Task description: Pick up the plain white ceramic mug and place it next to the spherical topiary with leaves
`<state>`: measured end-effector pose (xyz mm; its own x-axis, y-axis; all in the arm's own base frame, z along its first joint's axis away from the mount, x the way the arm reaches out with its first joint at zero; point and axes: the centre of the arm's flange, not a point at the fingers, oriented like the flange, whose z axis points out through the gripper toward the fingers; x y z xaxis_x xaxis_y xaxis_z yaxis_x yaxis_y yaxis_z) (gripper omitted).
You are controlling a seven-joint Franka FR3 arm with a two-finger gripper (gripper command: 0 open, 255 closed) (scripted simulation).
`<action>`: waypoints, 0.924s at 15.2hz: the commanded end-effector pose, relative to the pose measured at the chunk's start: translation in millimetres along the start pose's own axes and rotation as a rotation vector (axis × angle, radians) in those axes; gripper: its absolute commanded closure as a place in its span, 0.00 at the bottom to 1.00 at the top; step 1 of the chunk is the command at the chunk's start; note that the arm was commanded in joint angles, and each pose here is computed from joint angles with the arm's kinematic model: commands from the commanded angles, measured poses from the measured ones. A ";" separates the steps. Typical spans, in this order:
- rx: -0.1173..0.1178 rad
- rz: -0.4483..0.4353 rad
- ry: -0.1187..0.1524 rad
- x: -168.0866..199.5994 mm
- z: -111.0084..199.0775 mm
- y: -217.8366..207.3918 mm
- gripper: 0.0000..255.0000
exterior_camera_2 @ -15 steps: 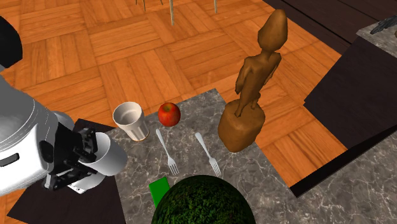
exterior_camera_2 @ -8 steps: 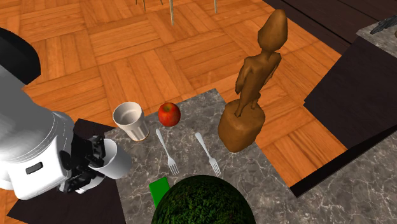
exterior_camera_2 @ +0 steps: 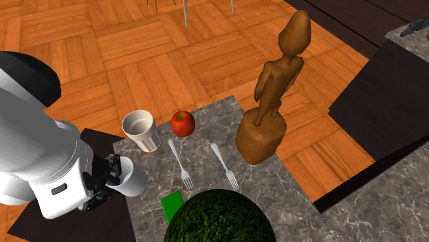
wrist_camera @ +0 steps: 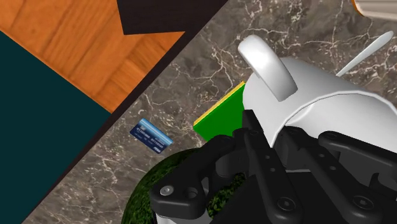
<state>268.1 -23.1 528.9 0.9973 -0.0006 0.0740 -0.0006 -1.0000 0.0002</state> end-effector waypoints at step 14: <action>0.000 0.000 0.001 -6.0 79.0 0.6 1.00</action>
<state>267.5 -24.0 455.2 0.9973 -0.0006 0.0741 -0.0006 -1.0000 0.0002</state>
